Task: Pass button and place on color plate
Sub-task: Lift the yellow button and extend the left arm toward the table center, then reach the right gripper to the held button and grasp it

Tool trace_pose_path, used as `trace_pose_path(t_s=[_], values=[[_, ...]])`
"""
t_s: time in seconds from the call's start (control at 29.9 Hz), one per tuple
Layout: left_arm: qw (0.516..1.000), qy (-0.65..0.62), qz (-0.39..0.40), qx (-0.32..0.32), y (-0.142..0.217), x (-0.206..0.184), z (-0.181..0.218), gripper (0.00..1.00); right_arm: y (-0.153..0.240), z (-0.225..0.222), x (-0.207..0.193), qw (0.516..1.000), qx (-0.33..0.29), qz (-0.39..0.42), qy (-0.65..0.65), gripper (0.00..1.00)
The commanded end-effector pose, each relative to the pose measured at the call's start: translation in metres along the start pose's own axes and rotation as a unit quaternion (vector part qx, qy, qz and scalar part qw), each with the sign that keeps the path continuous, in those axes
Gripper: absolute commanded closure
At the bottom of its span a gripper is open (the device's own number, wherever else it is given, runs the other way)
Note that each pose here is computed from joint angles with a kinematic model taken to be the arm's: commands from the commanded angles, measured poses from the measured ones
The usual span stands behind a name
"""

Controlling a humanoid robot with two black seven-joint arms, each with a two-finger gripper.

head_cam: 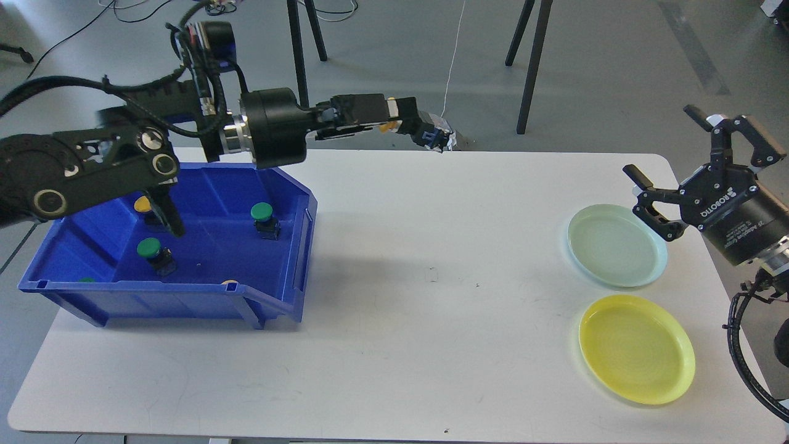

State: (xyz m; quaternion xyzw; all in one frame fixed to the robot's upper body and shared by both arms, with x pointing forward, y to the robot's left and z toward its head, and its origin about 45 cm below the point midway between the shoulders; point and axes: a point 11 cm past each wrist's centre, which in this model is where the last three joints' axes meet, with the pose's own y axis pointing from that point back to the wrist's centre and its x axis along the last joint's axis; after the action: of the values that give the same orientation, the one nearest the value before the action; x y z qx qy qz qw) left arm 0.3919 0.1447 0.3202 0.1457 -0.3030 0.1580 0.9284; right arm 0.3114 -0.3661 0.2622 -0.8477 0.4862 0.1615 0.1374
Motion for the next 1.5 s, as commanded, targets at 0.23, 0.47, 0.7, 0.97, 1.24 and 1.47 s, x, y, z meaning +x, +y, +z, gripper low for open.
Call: trace_pose_path(t_s=[0.23,0.47,0.7,0.97,1.24,1.47], values=[[0.998,0.048,0.030,-0.010,-0.035,-0.052,-0.028,0.88,-0.022,0.056,-0.055,0.995,-0.027,-0.081,-0.046,0.01],[0.998,0.049,0.031,-0.010,-0.034,-0.053,-0.028,0.88,-0.072,0.093,-0.093,0.987,-0.050,-0.139,-0.070,0.01],[0.998,0.049,0.031,-0.010,-0.034,-0.053,-0.028,0.88,-0.096,0.103,-0.101,0.985,-0.042,-0.145,-0.080,0.01],[0.998,0.050,0.029,-0.011,-0.035,-0.053,-0.028,0.88,-0.107,0.113,-0.100,0.986,-0.040,-0.132,-0.089,0.02],[0.998,0.048,0.029,-0.011,-0.035,-0.053,-0.027,0.88,-0.115,0.121,-0.118,0.982,-0.047,-0.153,-0.099,0.05],[0.998,0.048,0.029,-0.011,-0.035,-0.053,-0.027,0.87,-0.118,0.118,-0.121,0.982,-0.045,-0.159,-0.096,0.14]])
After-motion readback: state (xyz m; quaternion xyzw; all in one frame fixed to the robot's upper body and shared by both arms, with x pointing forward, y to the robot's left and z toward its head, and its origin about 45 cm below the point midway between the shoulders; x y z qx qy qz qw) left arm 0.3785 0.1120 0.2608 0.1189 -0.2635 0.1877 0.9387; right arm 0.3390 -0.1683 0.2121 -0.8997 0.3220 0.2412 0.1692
